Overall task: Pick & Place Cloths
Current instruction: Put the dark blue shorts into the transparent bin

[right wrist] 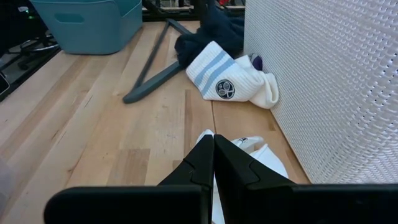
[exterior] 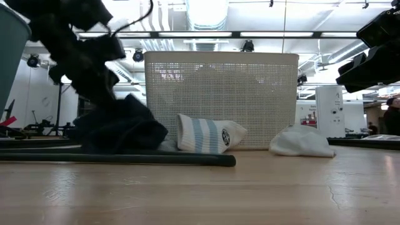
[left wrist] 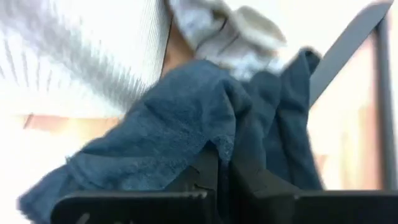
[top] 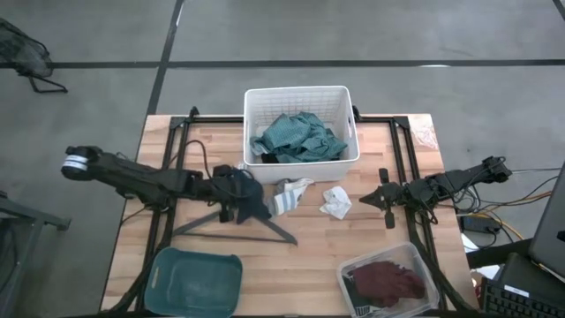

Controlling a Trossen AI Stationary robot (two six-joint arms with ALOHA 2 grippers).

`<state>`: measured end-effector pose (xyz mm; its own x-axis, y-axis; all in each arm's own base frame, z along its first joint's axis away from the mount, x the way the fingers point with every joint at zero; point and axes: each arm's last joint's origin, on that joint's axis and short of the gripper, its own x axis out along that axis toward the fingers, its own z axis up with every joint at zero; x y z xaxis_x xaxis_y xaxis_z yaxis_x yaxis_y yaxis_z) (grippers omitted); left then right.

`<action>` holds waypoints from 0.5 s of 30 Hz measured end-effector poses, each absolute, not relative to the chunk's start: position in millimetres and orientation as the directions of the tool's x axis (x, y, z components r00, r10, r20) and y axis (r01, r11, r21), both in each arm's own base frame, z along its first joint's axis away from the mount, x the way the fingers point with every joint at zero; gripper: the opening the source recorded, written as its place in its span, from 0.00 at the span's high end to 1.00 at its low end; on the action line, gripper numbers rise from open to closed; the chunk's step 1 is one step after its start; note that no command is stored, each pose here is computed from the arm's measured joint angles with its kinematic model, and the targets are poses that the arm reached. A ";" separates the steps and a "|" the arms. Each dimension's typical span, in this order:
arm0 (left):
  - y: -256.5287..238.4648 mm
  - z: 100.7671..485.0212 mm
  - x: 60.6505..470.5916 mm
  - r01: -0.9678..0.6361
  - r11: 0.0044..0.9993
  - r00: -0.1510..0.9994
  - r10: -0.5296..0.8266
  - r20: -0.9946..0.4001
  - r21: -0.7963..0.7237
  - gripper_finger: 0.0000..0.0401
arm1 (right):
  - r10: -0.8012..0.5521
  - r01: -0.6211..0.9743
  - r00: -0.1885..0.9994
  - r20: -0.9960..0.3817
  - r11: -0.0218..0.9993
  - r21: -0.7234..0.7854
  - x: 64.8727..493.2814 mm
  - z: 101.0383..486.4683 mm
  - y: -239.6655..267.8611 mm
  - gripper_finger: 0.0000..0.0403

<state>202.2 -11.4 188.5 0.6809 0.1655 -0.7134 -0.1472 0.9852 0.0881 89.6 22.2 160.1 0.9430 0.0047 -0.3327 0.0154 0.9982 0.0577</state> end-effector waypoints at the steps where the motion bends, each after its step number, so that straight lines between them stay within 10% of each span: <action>1: -12.0 194.4 203.4 -0.139 0.987 0.695 0.158 -0.702 0.085 0.97 | 0.005 0.015 0.943 -0.333 0.998 0.058 89.6 160.0 22.2 0.98; 15: -18.2 278.2 221.6 -0.011 0.996 0.854 0.056 -0.517 0.089 0.98 | 0.004 0.016 0.943 -0.333 0.998 0.058 89.6 160.0 22.1 0.98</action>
